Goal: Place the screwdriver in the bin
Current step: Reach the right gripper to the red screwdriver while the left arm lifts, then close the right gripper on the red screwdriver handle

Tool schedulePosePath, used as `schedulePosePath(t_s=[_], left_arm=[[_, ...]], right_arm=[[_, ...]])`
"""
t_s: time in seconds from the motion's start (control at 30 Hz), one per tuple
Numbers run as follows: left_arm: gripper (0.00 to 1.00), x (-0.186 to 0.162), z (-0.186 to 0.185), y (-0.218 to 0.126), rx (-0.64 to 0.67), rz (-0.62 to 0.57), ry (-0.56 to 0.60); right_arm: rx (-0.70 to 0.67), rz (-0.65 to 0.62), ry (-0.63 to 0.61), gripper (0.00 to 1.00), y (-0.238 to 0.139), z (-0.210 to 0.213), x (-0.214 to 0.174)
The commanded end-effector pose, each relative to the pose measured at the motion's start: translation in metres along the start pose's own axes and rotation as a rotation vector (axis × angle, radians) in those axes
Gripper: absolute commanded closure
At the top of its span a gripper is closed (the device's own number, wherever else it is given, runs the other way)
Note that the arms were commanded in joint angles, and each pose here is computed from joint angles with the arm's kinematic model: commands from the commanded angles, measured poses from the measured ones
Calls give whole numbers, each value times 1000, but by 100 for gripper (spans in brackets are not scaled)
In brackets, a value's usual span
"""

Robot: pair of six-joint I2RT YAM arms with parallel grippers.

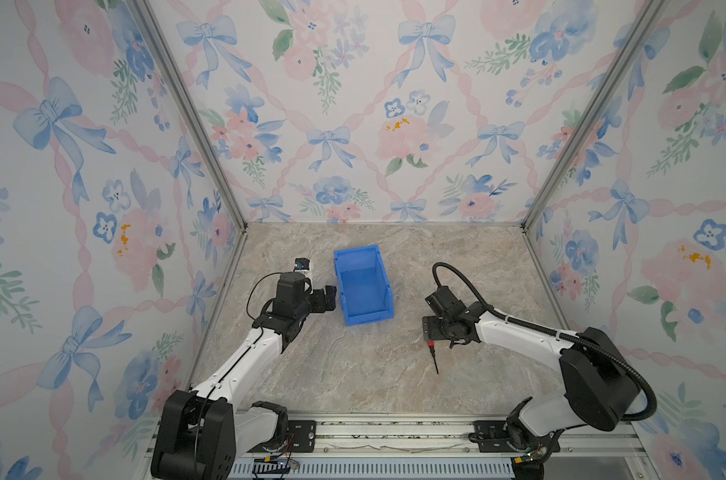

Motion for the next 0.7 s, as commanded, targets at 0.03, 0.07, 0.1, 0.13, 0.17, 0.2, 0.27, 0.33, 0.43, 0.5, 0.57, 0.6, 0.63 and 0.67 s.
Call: schedulePosePath(t_s=[0.03, 0.07, 0.1, 0.13, 0.17, 0.2, 0.27, 0.33, 0.43, 0.5, 0.57, 0.6, 0.63, 0.67], left_arm=[[2, -7, 3, -4, 9, 7, 22], [2, -8, 3, -4, 10, 9, 23], [2, -9, 4, -3, 12, 11, 23], [2, -10, 4, -3, 12, 13, 22], [3, -11, 4, -3, 11, 16, 23], [3, -11, 5, -3, 12, 18, 24], [3, -11, 5, -2, 13, 20, 31], [2, -13, 6, -1, 20, 24, 45], [2, -14, 7, 0, 24, 33, 61], [2, -16, 8, 1, 28, 39, 66], [3, -18, 9, 1, 31, 42, 71], [3, -18, 10, 1, 34, 43, 73], [2, -19, 10, 1, 35, 44, 75], [3, -20, 11, 2, 38, 48, 77]], right_arm=[[32, 23, 3, 17, 6, 10, -1], [32, 28, 3, 19, 8, 11, -2], [32, 27, 3, 20, 8, 11, -2], [33, 29, 0, 21, 10, 12, -2], [35, 32, 0, 24, 11, 13, -3], [37, 34, 0, 27, 12, 14, -3], [41, 43, -6, 34, 15, 16, -5], [41, 53, -11, 41, 17, 18, -7], [48, 68, -11, 50, 21, 21, -12], [55, 74, -7, 54, 23, 23, -15], [60, 75, -7, 59, 24, 24, -17], [59, 79, -6, 61, 25, 24, -18], [61, 80, -8, 63, 25, 25, -18], [61, 80, -7, 66, 25, 25, -18]])
Point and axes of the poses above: each gripper's point midway between its finger pads, its own y axis out along the fingers, its own z axis along the line the jaws close on, x = y × z, the point moved 4 cm from there along -y, back along the fingers, and after that the axes turned 13 degrees about -y, right-handed, at the moved point
